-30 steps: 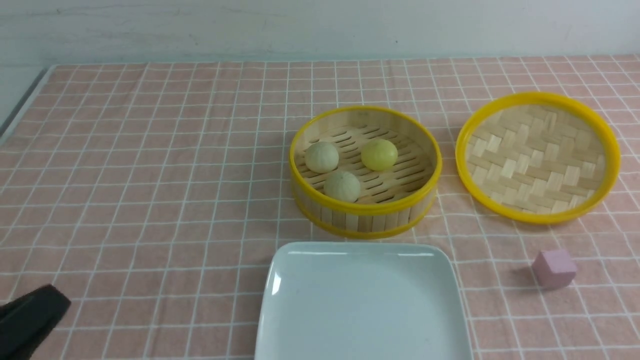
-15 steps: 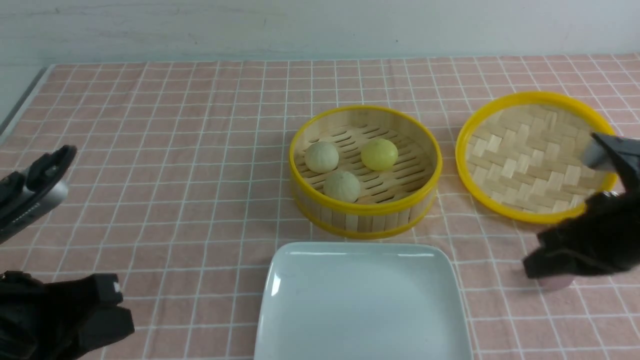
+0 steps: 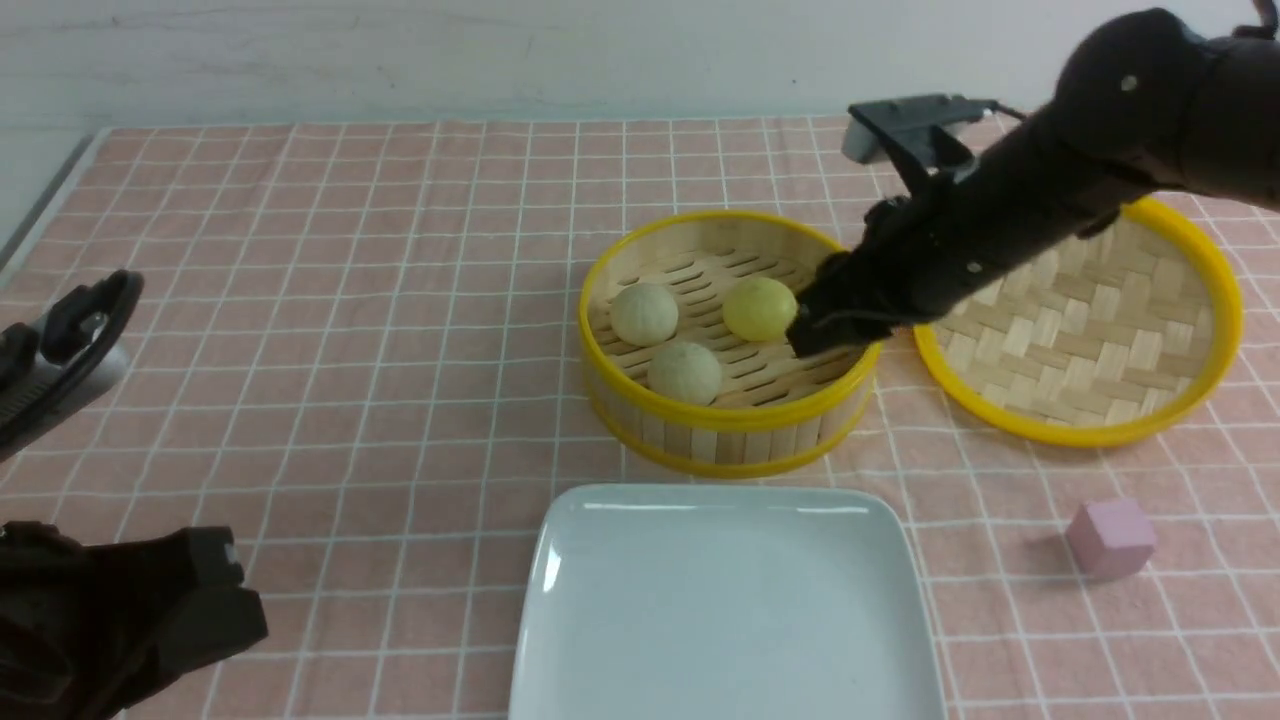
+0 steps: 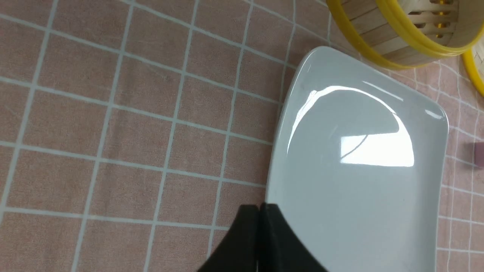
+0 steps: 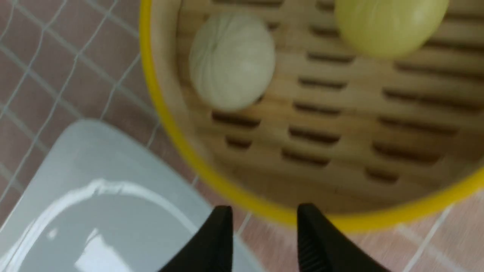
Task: Put the steamed buns into the plate on the pink tablecloth.
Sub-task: 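Reach toward a bun in the bamboo steamer with the right gripper, then move the steamed bun from the bamboo steamer onto the white plate with the right gripper, then reach into the bamboo steamer and grasp a bun with the left gripper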
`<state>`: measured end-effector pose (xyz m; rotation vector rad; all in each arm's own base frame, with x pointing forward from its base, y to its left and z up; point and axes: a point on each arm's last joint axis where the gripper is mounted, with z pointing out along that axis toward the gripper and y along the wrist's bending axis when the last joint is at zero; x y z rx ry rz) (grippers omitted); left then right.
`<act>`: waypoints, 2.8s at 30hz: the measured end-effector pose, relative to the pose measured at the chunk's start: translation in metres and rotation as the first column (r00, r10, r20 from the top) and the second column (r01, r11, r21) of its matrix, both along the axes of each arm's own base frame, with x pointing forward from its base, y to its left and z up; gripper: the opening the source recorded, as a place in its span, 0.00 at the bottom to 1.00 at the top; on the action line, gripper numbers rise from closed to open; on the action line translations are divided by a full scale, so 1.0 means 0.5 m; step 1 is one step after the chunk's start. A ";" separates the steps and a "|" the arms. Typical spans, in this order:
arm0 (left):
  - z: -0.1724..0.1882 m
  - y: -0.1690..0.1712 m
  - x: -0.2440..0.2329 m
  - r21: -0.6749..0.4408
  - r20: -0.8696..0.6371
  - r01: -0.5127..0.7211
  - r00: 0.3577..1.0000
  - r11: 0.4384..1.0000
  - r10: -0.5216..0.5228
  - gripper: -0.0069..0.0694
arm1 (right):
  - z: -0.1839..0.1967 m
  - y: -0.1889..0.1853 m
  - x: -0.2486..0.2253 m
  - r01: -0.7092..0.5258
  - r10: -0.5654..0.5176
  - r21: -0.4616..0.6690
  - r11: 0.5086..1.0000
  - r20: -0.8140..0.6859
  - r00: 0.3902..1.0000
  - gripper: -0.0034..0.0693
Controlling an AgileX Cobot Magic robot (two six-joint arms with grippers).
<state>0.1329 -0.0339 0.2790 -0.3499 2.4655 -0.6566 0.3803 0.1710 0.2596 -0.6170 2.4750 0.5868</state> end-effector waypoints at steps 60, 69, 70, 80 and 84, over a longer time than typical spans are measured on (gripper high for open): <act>0.000 0.009 0.005 0.061 0.035 -0.005 0.999 0.998 0.003 0.22 | 0.073 -0.072 -0.337 -0.011 0.007 0.046 0.999 0.090 0.996 0.75; 0.003 0.014 0.048 0.161 0.089 0.054 0.994 0.985 -0.069 0.18 | 0.216 -0.227 -0.490 0.069 -0.042 -0.159 0.985 0.167 0.985 0.22; 0.004 0.014 0.057 0.161 0.071 0.066 0.994 0.985 -0.078 0.16 | 0.221 -0.244 -0.509 0.104 -0.070 -0.185 0.977 0.180 0.981 0.12; 0.055 -0.115 0.215 0.069 -0.038 0.388 0.922 0.919 -0.386 0.09 | 0.143 -0.302 -0.635 0.276 -0.219 -0.179 0.944 0.281 0.934 0.03; 0.056 -0.224 0.274 0.071 -0.035 0.503 0.864 0.861 -0.502 0.10 | 0.099 -0.303 -0.639 0.276 -0.222 -0.185 0.943 0.269 0.937 0.03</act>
